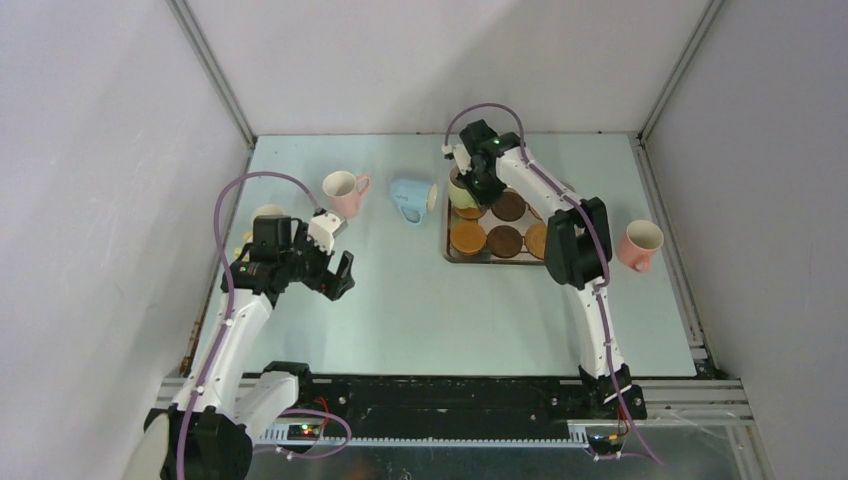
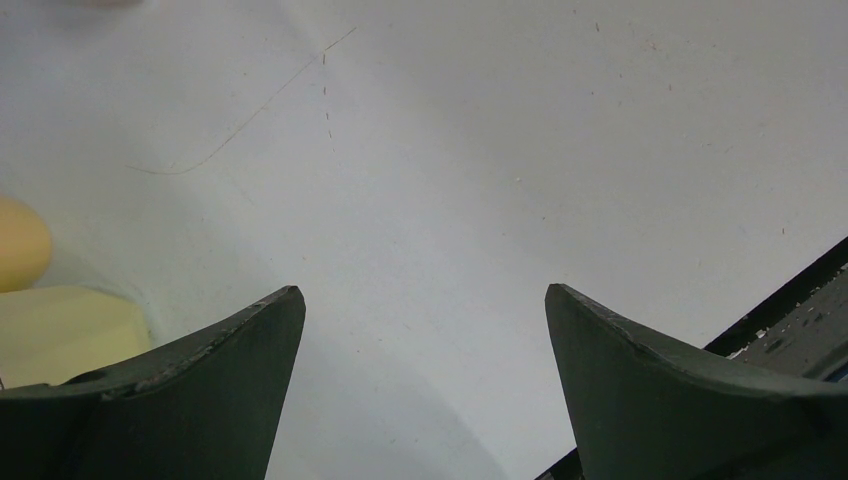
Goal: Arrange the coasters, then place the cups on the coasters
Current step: Place the cup on the coaster.
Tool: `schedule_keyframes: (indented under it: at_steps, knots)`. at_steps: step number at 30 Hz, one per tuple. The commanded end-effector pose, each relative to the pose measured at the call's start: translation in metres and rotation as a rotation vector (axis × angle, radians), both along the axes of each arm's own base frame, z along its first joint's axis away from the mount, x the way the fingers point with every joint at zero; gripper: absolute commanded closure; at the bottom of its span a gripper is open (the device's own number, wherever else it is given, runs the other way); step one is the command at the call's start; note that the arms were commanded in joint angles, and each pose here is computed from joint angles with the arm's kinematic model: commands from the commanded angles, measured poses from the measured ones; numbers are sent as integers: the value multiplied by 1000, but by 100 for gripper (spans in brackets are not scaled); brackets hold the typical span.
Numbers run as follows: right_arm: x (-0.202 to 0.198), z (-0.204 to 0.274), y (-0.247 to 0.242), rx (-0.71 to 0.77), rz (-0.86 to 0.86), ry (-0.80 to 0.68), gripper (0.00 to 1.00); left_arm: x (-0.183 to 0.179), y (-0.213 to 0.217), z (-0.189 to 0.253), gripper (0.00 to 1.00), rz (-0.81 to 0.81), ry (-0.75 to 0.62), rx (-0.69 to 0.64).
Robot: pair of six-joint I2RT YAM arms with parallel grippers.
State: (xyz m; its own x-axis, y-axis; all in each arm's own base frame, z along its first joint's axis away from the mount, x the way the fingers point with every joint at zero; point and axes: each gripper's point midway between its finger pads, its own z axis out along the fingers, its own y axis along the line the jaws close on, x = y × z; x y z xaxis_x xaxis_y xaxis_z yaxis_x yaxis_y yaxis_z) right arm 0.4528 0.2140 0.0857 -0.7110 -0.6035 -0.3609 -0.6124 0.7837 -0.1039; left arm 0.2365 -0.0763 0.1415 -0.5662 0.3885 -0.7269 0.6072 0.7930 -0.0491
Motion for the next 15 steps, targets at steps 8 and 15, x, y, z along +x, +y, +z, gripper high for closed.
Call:
schedule_keyframes:
  at_steps: [8,15]
  knots:
    - [18,9,-9,-20,-4,-48,100,3,-1,7,2,-20,-50,-9]
    - [18,6,-14,-13,-13,-28,94,3,-1,7,2,-21,-50,-10]
